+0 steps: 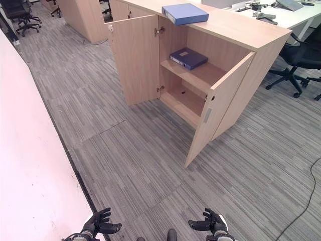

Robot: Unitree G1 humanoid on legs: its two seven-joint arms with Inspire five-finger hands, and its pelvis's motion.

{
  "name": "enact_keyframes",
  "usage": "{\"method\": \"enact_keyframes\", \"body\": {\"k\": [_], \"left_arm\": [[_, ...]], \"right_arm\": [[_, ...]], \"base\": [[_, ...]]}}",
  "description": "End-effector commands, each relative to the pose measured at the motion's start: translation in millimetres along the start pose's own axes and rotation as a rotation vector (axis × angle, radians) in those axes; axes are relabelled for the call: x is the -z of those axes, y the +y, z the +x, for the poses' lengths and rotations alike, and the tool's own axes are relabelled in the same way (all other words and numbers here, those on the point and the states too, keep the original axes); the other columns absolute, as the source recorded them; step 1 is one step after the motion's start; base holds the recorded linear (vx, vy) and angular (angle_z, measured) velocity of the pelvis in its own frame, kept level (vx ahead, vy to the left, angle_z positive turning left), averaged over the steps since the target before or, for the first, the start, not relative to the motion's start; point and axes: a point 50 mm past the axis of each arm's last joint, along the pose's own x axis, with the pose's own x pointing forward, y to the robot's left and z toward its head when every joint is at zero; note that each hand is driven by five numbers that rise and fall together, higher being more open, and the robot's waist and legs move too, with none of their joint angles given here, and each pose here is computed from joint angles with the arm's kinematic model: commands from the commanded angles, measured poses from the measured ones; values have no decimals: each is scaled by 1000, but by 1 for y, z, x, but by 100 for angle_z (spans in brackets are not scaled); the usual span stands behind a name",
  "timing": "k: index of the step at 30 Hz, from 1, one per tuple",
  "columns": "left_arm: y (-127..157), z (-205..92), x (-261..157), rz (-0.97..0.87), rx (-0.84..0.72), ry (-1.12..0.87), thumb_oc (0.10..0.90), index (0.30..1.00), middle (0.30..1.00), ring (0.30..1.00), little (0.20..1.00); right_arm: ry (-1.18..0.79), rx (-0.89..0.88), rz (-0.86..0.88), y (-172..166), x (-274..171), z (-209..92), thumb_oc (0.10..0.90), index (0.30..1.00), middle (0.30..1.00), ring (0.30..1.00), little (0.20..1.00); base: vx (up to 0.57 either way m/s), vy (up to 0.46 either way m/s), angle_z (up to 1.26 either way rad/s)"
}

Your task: Put the empty folder in the office cabinet

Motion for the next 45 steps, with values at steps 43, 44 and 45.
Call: {"method": "enact_keyframes", "body": {"k": [43,44,45], "left_arm": [[26,12,-40,-54,-48,-115,800,900,900,900,900],[24,12,-39,-55,-42,-112,800,900,900,900,900],[24,12,-39,-55,-43,-112,800,900,900,900,900]], "right_arm": [[-6,50,0,-19,-7,4,800,900,900,900,900],[1,56,1,-21,-6,4,800,900,900,900,900],[2,56,1,-21,-6,4,800,900,900,900,900]], "base": [[8,-50,4],[174,13,-2],[351,50,3]]}}
